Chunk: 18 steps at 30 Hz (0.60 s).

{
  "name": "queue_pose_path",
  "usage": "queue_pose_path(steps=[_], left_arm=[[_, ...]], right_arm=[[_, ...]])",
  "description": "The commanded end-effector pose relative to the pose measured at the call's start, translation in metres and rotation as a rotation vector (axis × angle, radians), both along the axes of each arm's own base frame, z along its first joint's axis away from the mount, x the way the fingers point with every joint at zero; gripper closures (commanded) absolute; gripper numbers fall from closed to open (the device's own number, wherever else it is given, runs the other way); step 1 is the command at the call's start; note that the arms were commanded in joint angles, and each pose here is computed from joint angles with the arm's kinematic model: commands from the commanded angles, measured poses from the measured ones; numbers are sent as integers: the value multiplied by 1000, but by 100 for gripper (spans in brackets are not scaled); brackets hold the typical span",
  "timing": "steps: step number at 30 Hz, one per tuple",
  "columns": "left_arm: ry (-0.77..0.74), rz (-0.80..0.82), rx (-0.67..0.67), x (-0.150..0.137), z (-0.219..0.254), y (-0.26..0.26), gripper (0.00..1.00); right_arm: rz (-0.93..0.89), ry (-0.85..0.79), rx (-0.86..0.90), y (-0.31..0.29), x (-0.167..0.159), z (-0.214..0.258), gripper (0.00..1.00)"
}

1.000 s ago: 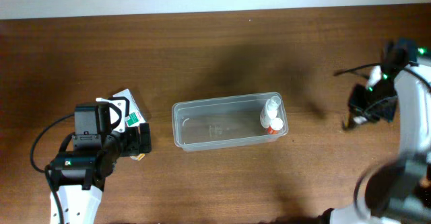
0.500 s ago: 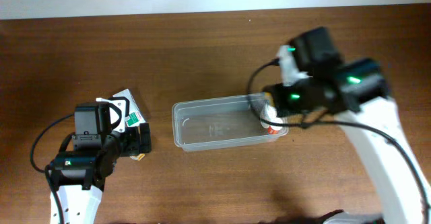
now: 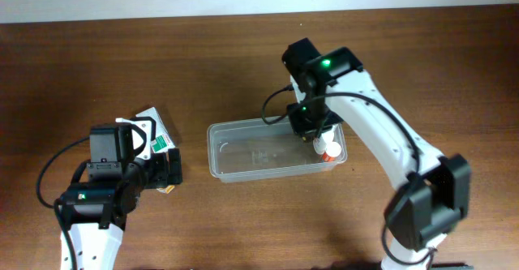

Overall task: Pack container
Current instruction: 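Lower the dark bottle into the container and open the right gripper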

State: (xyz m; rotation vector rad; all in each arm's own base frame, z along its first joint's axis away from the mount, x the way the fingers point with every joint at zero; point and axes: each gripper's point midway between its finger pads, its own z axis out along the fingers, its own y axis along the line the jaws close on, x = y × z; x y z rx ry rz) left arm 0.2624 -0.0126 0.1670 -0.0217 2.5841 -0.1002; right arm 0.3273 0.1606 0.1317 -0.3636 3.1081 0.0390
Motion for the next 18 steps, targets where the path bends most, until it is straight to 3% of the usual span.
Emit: queue_pose_path(steps=[1, 8, 10, 15, 18], left_arm=[[-18, -21, 10, 3, 7, -1, 1], [-18, -21, 10, 3, 7, -1, 0], [-18, -21, 10, 3, 7, -1, 1], [-18, -20, 10, 3, 7, -1, 1], [-16, -20, 10, 3, 7, -1, 1]], right_arm=[[-12, -8, -31, 0, 10, -13, 87], [-8, 7, -45, 1, 14, -27, 87], [-8, 7, -57, -1, 13, -28, 73], [-7, 8, -69, -4, 13, -28, 64], [-7, 7, -68, -3, 12, -26, 64]])
